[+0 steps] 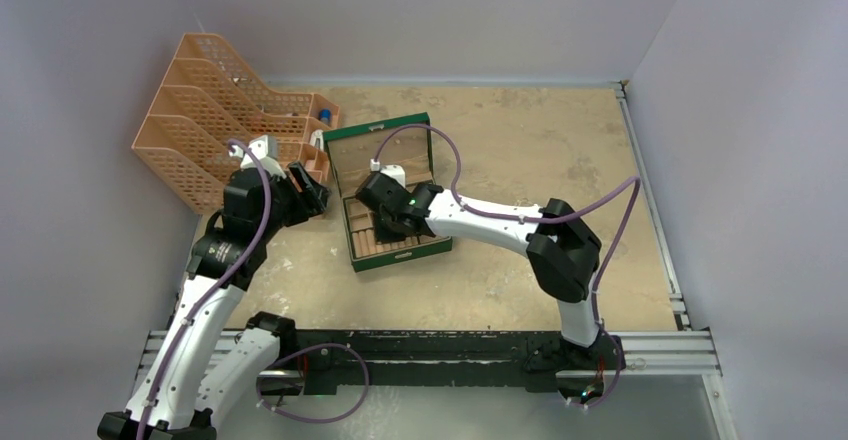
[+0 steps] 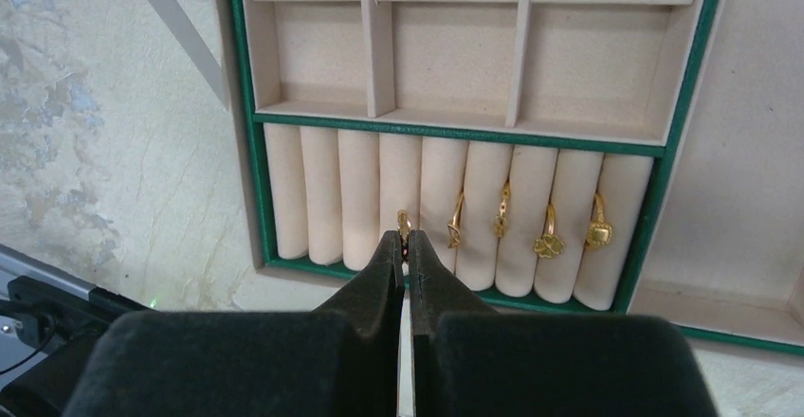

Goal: Organize the mixed jewelry

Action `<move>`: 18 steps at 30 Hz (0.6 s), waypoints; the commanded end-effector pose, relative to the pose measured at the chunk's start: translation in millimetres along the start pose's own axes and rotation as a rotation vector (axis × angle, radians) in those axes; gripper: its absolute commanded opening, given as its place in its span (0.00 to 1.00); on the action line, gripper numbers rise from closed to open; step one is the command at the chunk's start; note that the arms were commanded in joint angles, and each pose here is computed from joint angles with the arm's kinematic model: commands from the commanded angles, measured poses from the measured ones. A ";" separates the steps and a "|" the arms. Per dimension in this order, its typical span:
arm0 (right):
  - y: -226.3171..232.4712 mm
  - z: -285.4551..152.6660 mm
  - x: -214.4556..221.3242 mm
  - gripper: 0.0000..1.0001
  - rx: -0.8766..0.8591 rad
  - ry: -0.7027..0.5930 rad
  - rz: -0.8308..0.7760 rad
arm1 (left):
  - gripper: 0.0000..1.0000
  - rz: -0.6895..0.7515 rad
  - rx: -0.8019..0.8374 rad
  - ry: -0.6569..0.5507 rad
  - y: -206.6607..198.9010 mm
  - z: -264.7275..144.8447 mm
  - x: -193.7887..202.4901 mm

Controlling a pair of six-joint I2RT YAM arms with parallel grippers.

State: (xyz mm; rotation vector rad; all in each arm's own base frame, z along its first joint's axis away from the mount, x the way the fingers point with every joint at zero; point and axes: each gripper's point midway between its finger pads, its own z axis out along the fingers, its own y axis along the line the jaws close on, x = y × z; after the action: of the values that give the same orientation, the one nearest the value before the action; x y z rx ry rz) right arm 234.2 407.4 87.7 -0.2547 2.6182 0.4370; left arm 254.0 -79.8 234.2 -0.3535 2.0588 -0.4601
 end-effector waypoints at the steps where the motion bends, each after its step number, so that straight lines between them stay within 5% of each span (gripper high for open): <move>1: 1.6 -6.2 -14.8 0.00 0.023 -0.037 -0.027 | 0.59 0.019 0.005 -0.041 -0.9 -2.6 -8.4; 18: -5.4 -1.3 -14.4 0.00 0.066 -0.034 -0.055 | 0.59 0.019 0.004 -0.045 -0.9 -1.9 -9.4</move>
State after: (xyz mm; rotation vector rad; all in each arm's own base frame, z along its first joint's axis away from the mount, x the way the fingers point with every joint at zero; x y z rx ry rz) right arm 241.3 399.7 86.8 -0.2771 2.6070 0.3426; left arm 253.2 -78.4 234.5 -0.3572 2.0567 -0.4537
